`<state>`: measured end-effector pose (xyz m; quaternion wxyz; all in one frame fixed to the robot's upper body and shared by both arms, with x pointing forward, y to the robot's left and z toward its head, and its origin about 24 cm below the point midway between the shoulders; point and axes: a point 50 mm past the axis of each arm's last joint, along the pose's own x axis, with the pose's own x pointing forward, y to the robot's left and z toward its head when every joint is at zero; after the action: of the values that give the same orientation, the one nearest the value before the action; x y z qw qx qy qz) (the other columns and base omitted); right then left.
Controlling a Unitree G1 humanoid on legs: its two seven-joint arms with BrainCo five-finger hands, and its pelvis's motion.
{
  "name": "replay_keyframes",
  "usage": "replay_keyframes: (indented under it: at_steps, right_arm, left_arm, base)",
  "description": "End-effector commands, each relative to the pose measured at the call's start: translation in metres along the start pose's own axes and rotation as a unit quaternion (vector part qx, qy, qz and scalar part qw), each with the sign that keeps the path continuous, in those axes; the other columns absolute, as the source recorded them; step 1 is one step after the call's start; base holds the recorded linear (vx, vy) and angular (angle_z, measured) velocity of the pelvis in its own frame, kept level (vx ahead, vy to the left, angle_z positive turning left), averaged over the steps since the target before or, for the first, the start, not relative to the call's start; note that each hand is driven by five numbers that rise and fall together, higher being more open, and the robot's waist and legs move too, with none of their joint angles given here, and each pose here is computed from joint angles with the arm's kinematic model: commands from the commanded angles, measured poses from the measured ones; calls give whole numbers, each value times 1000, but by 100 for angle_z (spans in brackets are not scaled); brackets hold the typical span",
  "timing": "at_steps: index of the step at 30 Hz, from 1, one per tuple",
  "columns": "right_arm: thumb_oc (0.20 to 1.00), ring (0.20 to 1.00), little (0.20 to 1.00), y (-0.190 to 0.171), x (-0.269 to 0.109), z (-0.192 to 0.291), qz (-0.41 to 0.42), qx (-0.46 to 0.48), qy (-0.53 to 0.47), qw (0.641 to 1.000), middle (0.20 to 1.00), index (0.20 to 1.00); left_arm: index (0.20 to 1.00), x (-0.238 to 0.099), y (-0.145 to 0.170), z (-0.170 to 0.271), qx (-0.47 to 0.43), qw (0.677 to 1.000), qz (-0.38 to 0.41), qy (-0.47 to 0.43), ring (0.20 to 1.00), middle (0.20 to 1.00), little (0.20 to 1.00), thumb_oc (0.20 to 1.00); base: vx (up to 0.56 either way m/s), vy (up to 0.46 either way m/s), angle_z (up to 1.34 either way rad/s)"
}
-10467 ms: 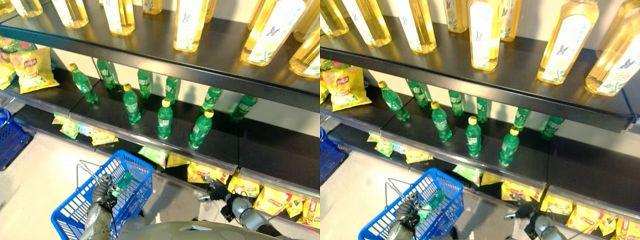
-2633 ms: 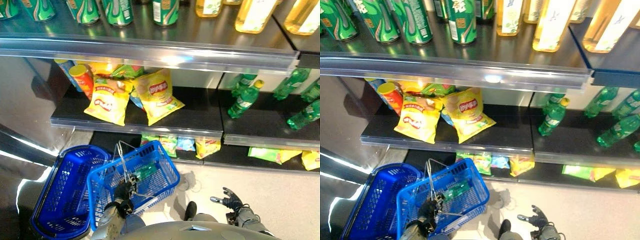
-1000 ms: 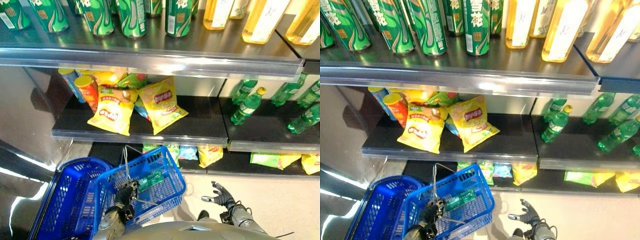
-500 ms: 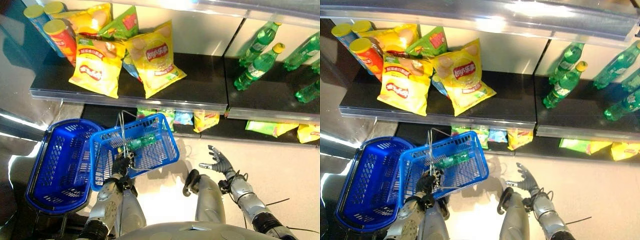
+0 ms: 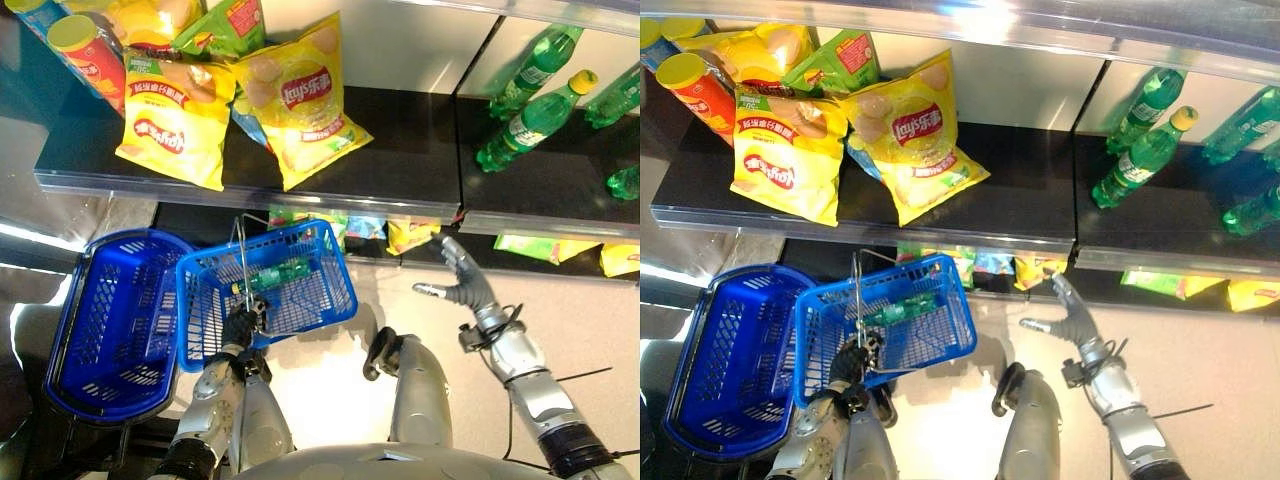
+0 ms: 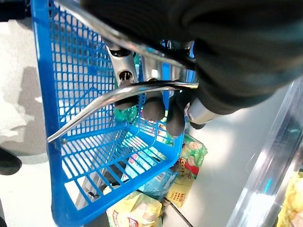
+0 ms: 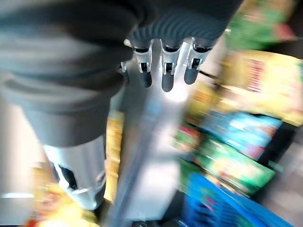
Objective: Pick up the snacks into the basket
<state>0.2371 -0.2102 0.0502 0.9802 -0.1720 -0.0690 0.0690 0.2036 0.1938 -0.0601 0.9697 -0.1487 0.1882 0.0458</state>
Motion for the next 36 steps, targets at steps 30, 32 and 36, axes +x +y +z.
replay_keyframes:
  at_steps: [30,32,36]
  right_arm:
    - [1000,1000,1000,-90,180,129,-174,-102,-58,978,1000,1000]
    - [1000,1000,1000,-93,188,128,-177,-100,-24,979,1000,1000]
    - [1000,1000,1000,-97,196,127,-178,-97,24,979,1000,1000]
  left_arm:
    - [200,-32,-26,75,-45,976,-134,-163,200,200,200,200]
    - [200,-37,-33,81,-47,971,-161,-170,200,200,200,200]
    - [200,-43,-48,93,-45,959,-208,-187,200,200,200,200]
  base:
    - [-1,-2,4]
    - [-42,-8,3]
    - [-31,-4,14]
